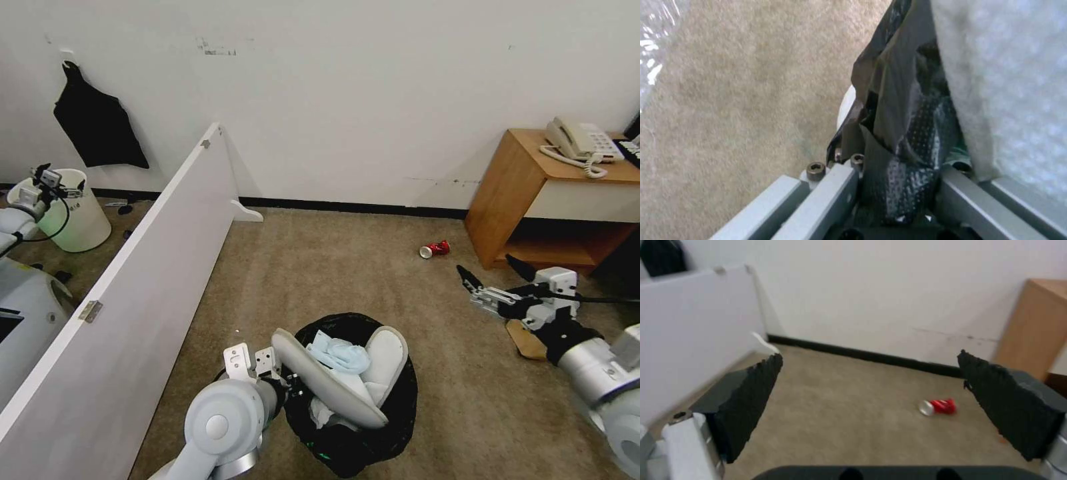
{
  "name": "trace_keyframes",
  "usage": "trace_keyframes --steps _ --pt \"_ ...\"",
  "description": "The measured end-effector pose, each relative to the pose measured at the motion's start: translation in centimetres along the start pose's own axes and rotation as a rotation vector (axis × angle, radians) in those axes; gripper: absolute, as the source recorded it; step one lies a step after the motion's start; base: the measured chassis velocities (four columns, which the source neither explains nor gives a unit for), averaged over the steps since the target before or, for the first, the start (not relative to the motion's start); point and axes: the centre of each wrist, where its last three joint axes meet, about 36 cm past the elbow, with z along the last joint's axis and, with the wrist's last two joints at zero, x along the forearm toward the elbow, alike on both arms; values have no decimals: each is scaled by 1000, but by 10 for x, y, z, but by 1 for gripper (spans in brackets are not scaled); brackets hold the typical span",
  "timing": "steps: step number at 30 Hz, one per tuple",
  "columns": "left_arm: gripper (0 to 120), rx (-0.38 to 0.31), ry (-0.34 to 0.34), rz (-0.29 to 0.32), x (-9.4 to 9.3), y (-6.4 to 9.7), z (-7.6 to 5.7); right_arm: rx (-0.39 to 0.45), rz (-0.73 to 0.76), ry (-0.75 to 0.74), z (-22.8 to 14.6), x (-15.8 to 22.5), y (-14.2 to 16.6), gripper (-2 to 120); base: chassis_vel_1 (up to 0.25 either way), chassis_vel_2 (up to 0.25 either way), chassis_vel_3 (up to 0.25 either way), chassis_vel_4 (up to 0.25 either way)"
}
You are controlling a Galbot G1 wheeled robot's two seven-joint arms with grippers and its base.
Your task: Pick up the trash bin, then pick up the garbage from the floor and place it into the trash bin.
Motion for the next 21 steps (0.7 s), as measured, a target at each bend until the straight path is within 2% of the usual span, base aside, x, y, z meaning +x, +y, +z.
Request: trace_keyframes --steps 3,5,9,15,21 --pt "0 -19 -14 -2 -3 0 -1 47 38 16 12 8 -2 100 0 0 0 0" --pt "0 -21 -16 -1 -3 1 -1 50 41 17 13 8 -2 100 0 0 0 0" --pt "0 -72 -68 16 -4 6 -1 123 91 22 31 16 -8 100 0 0 0 0" --pt "0 -73 -106 43 -1 13 0 154 124 -3 40 18 -10 100 0 0 0 0" --pt "0 -52 -113 59 4 19 0 180 131 -39 44 21 -7 100 0 0 0 0"
